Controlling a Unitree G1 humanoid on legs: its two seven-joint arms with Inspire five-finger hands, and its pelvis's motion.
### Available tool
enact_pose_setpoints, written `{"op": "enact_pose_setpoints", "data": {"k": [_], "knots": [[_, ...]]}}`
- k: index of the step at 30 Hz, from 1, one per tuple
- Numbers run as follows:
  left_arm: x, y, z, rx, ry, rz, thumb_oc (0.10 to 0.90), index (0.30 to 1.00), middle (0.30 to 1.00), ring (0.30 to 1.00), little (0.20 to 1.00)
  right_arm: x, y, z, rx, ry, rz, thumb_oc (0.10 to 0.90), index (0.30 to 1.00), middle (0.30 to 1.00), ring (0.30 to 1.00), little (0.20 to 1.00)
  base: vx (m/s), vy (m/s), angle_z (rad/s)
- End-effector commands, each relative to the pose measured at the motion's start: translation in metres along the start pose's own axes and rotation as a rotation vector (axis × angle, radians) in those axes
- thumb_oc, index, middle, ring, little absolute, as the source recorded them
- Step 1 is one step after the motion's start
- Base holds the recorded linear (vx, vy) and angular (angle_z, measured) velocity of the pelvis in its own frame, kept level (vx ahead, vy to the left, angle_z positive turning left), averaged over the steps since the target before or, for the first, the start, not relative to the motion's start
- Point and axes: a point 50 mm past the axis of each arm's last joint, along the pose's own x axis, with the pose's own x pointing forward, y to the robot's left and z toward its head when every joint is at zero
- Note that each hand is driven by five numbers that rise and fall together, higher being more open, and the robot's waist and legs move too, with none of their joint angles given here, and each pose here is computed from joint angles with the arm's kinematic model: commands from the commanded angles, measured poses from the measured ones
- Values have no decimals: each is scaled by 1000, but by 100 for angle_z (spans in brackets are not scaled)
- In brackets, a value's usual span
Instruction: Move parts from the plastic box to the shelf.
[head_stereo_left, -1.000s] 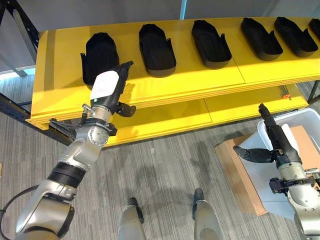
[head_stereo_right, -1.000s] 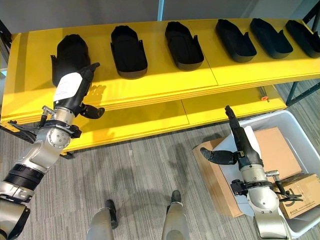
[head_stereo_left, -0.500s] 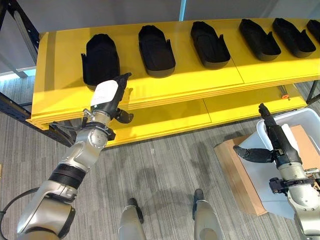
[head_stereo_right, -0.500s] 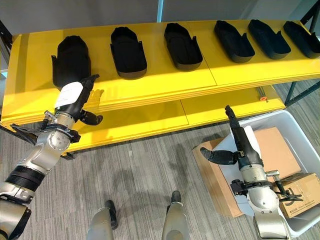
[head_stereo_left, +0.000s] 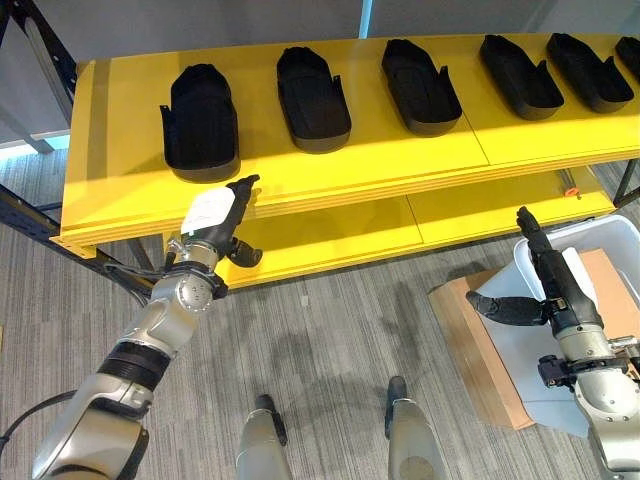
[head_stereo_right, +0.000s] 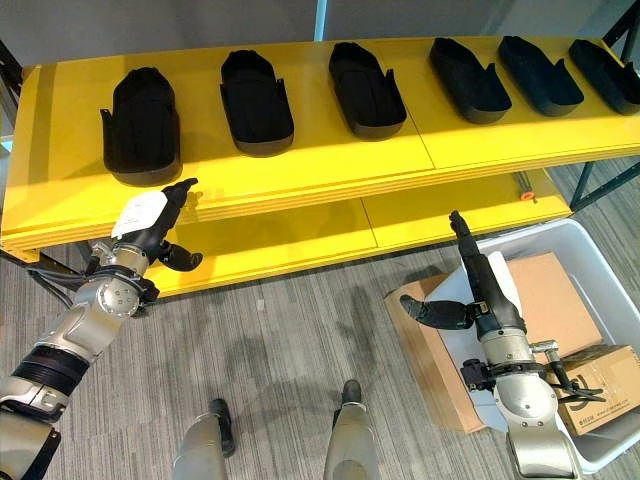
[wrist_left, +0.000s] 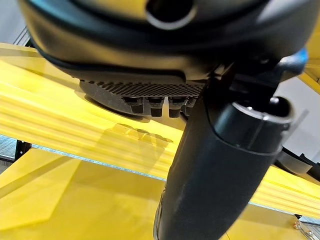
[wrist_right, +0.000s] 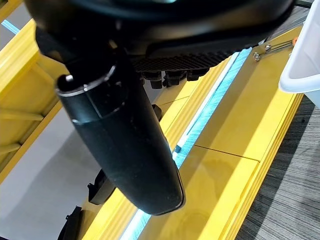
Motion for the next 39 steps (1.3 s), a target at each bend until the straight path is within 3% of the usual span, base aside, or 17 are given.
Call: {"op": "enact_pose_setpoints", "data": {"k": [1,26,39], "knots": [[16,43,16,42,-80,167,900,1000,1000,1000,1000,11,-30,32,-43,-187,-111,900,1000,1000,1000,1000,0,0,0],[34,85,-1,62,43,281,900,1000,1000,1000,1000,9,-30,30,-40,-176,-92,900,1000,1000,1000,1000,0,0,0],[38,91,3,69,40,278,900,1000,1000,1000,1000,9,-30,28,-38,-164,-91,900,1000,1000,1000,1000,0,0,0]]}}
